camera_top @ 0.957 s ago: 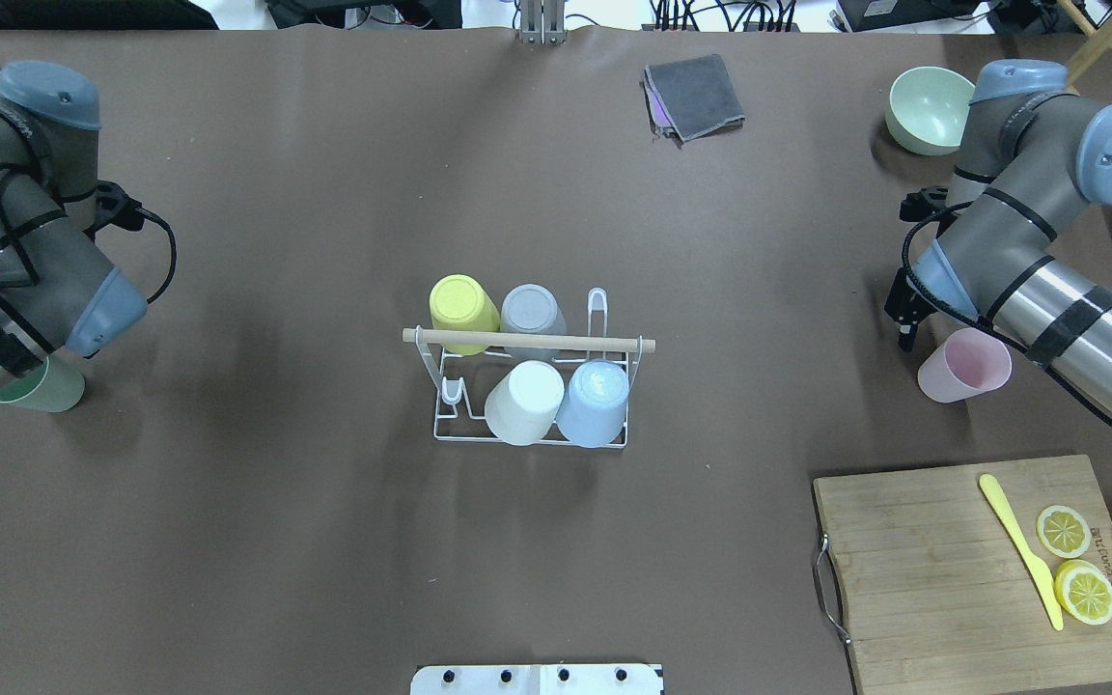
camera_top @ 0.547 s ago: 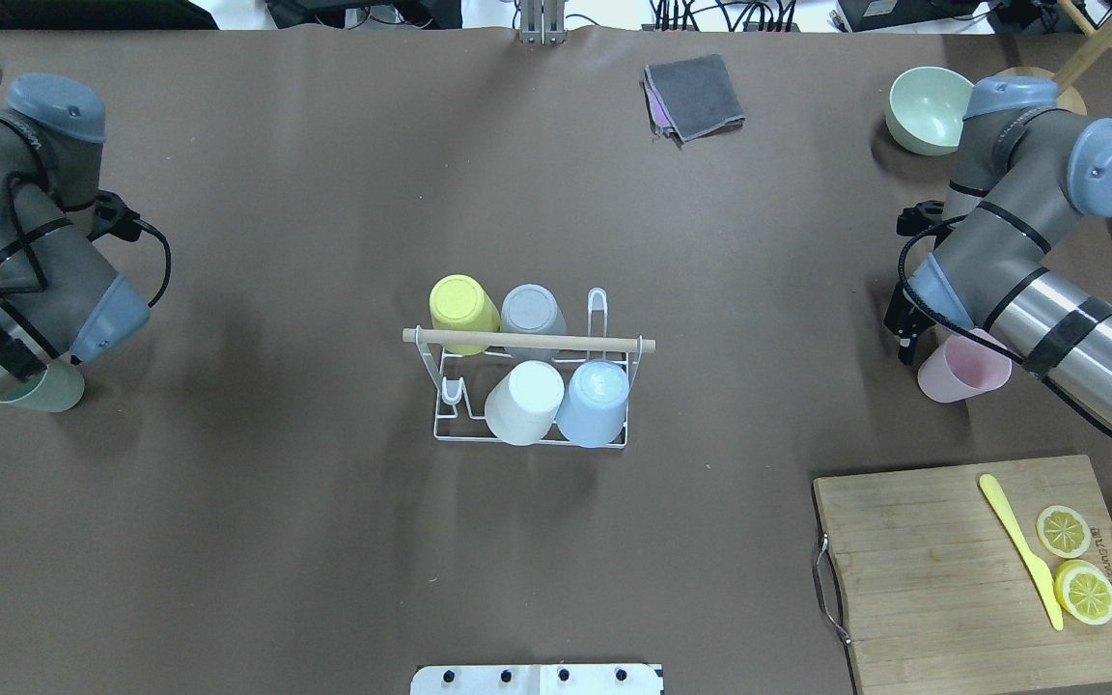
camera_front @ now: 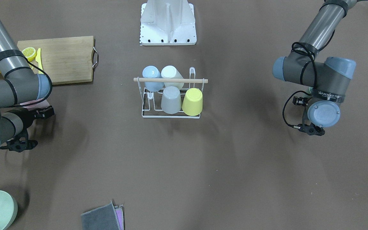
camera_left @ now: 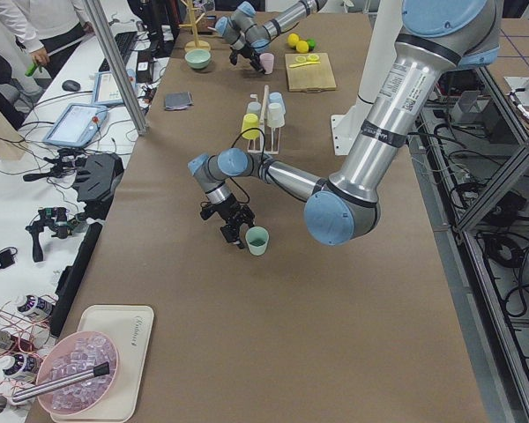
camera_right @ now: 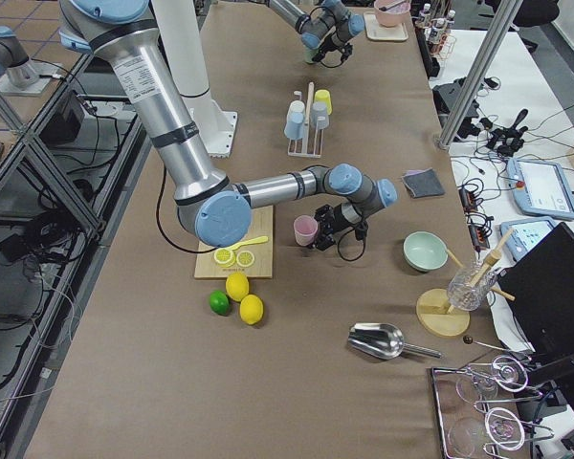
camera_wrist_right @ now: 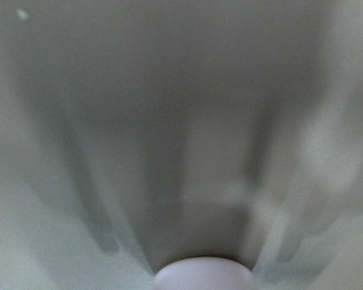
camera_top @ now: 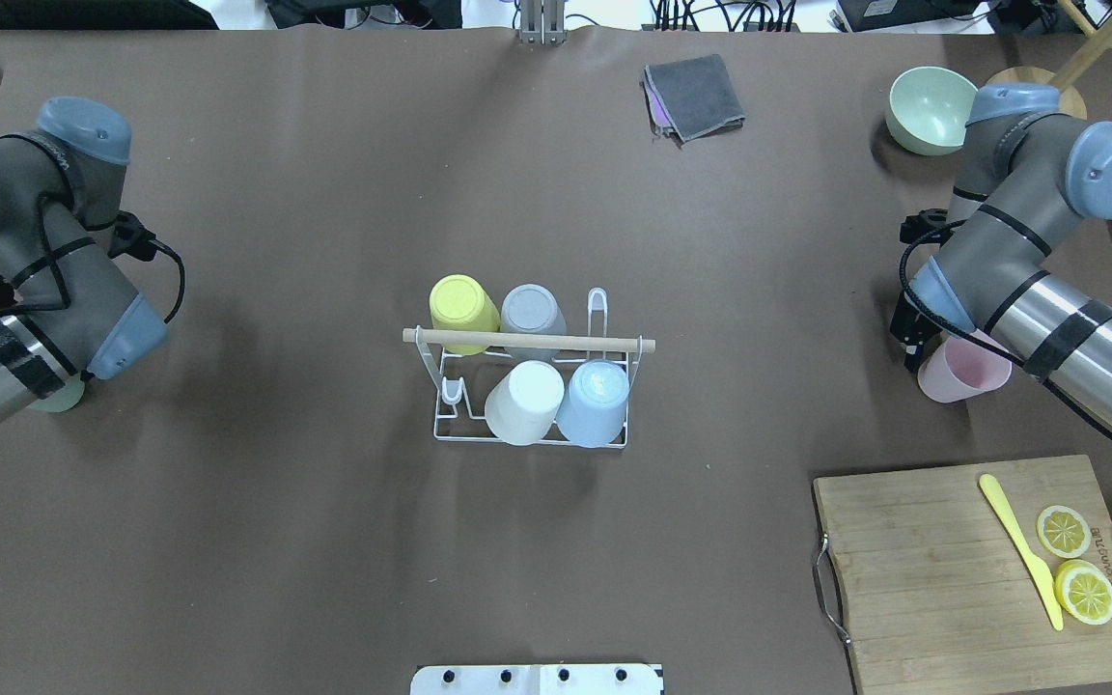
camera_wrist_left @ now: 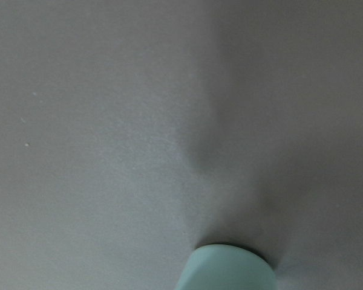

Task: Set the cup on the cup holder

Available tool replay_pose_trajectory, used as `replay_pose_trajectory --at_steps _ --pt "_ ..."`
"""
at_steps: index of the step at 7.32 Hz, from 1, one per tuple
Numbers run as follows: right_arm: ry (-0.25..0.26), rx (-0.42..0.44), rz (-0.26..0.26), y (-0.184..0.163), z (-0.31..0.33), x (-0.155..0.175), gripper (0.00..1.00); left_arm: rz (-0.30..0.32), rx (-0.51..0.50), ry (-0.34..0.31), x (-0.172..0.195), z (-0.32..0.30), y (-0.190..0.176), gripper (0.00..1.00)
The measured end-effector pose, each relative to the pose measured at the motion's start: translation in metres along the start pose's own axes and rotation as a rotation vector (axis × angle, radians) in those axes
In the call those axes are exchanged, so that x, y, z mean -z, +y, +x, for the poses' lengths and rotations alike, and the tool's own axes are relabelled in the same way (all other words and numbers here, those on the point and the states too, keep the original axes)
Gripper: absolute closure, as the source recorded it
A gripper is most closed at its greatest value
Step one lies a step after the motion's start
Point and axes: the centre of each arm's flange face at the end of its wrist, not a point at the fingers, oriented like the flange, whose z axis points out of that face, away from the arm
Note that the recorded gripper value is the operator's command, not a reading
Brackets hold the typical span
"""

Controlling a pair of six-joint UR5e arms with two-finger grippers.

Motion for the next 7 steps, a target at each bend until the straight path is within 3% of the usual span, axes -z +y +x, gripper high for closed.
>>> replay_pose_trajectory --at_steps 2,4,6,7 --pt "-0.008 -0.001 -0.012 0.0008 0.0015 -0.0043 0.1 -0.01 -0.003 -0.002 -0.003 0.0017 0.0009 0.02" --pt "-0.011 -0.003 -0.02 0.0008 0.001 -0.0084 0.35 -0.014 -0.006 -0.003 -0.0053 0.0022 0.0014 0.03" --pt "-0.017 -0.009 -0.026 0.0003 0.0009 -0.01 0.51 -0.017 -0.01 -0.003 -0.0071 0.0039 0.0015 0.07" --pt "-0.02 -0.015 -0.031 0.0006 0.0007 -0.0103 0.55 -0.019 -0.012 -0.004 -0.0082 0.005 0.0015 0.05"
